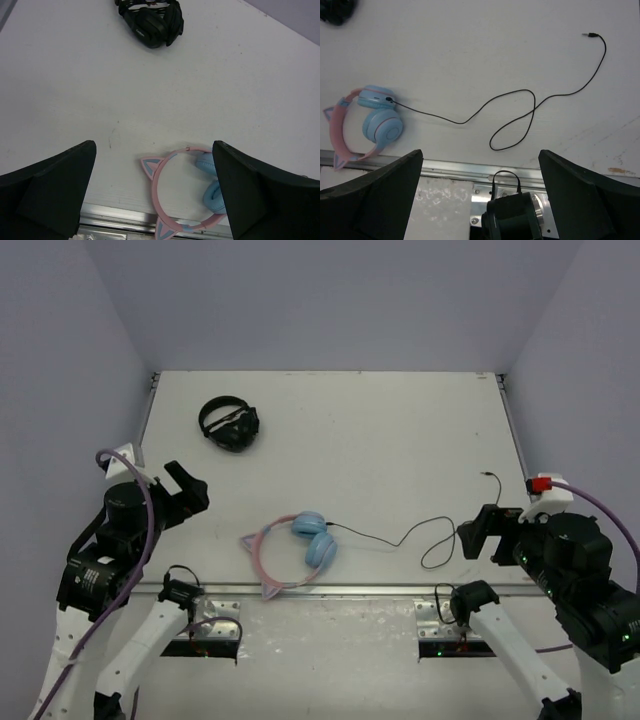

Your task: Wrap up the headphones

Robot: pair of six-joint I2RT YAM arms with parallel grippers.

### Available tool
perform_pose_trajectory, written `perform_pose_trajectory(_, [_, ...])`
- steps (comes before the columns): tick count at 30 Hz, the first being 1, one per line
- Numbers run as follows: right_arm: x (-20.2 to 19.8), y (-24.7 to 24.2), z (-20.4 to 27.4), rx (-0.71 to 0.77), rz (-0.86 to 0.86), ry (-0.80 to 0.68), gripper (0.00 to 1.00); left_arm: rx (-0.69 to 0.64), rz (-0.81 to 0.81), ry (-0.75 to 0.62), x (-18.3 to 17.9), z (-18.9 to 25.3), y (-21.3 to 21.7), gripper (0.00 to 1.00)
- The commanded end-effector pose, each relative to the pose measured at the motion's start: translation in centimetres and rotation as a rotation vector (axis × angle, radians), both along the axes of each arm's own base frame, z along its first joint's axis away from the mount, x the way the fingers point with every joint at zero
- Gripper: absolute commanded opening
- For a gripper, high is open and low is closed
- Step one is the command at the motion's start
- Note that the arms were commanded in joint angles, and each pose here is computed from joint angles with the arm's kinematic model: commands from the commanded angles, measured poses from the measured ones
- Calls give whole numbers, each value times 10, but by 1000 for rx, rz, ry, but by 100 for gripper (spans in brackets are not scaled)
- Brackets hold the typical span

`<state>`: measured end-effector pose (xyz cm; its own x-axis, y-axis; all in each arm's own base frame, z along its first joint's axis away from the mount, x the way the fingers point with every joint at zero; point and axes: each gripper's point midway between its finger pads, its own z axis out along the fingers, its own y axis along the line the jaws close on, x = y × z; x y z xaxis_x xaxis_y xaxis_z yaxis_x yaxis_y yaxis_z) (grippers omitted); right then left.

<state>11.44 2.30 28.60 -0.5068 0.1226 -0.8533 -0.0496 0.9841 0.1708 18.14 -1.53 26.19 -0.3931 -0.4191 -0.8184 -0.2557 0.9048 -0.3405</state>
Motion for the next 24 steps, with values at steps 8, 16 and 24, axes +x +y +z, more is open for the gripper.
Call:
perform_pose_trajectory(8, [29, 19, -14, 52, 26, 11, 99, -133, -1, 75, 19, -9, -23, 100])
perform_pose_trajectory(16, [60, 48, -34, 111, 93, 91, 99, -314, -9, 336, 34, -143, -108, 100])
perform_pose_trajectory(24, [63, 61, -37, 146, 155, 80, 99, -121, 94, 497, -15, -203, -122, 100])
